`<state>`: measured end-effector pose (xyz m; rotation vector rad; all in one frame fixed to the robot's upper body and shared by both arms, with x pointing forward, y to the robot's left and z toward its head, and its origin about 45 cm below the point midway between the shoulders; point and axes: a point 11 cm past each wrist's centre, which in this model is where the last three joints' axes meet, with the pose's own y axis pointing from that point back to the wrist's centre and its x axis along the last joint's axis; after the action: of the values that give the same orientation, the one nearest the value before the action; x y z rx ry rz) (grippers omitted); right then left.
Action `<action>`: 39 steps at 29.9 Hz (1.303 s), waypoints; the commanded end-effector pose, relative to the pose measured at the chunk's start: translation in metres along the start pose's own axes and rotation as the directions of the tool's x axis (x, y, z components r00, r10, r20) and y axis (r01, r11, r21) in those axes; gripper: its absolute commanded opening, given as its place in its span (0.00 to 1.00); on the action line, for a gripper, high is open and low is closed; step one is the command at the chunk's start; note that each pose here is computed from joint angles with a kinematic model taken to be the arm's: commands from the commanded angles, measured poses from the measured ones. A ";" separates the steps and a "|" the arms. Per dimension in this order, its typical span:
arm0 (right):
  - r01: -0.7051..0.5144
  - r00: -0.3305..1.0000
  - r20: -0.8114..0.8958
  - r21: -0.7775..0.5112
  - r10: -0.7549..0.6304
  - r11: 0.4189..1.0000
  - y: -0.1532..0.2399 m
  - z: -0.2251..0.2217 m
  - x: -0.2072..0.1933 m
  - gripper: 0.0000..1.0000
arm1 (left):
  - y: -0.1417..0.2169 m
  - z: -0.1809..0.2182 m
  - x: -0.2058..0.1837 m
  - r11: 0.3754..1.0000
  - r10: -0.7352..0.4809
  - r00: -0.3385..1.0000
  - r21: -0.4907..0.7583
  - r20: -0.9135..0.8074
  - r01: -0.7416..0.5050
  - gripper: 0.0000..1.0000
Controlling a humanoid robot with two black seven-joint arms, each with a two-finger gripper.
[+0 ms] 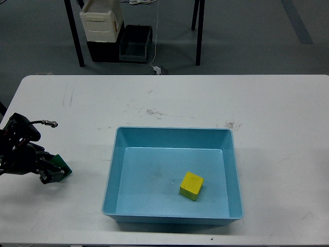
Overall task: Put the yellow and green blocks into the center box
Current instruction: 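Close the left gripper around the green cube, then lift the green cube with the left gripper and carry it over the bin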
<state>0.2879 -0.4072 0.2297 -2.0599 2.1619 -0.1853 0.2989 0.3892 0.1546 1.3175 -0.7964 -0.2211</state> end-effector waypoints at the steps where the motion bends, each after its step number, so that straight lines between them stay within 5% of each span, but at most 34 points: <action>1: 0.000 1.000 0.001 0.000 0.000 1.000 0.000 0.000 0.000 0.99 | -0.001 -0.003 -0.005 1.000 -0.002 1.000 0.008 -0.005 0.002 0.37; 7: 0.001 1.000 0.001 -0.002 -0.001 1.000 0.001 0.001 0.000 0.99 | 0.013 -0.014 0.015 0.998 0.049 0.999 0.039 0.002 -0.049 0.34; 12: 0.000 1.000 0.001 -0.001 0.000 1.000 0.000 0.000 -0.001 0.99 | 0.067 -0.029 0.076 0.962 0.275 0.953 0.030 -0.129 -0.273 0.34; 16: -0.002 1.000 0.001 -0.004 0.002 1.000 0.001 0.001 0.000 0.99 | 0.097 -0.014 0.105 0.926 0.366 0.915 -0.034 -0.172 -0.376 0.34; 24: -0.013 1.000 -0.003 -0.017 0.013 1.000 0.002 0.006 -0.001 0.99 | 0.123 0.044 0.172 0.866 0.474 0.880 -0.180 0.005 -0.466 0.34; 32: -0.025 1.000 -0.007 -0.022 0.025 0.999 0.003 0.007 0.000 0.99 | 0.098 0.149 0.250 0.779 0.563 0.806 -0.441 0.181 -0.445 0.35; 39: -0.029 1.000 -0.003 -0.018 0.029 0.999 0.003 0.006 0.001 0.99 | 0.050 0.205 0.241 0.836 0.441 0.819 -0.500 0.367 -0.226 0.35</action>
<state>0.2864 -0.4070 0.2222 -2.0459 2.2011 -0.1664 0.3424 0.1224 0.3259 0.6470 -1.2984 -0.2848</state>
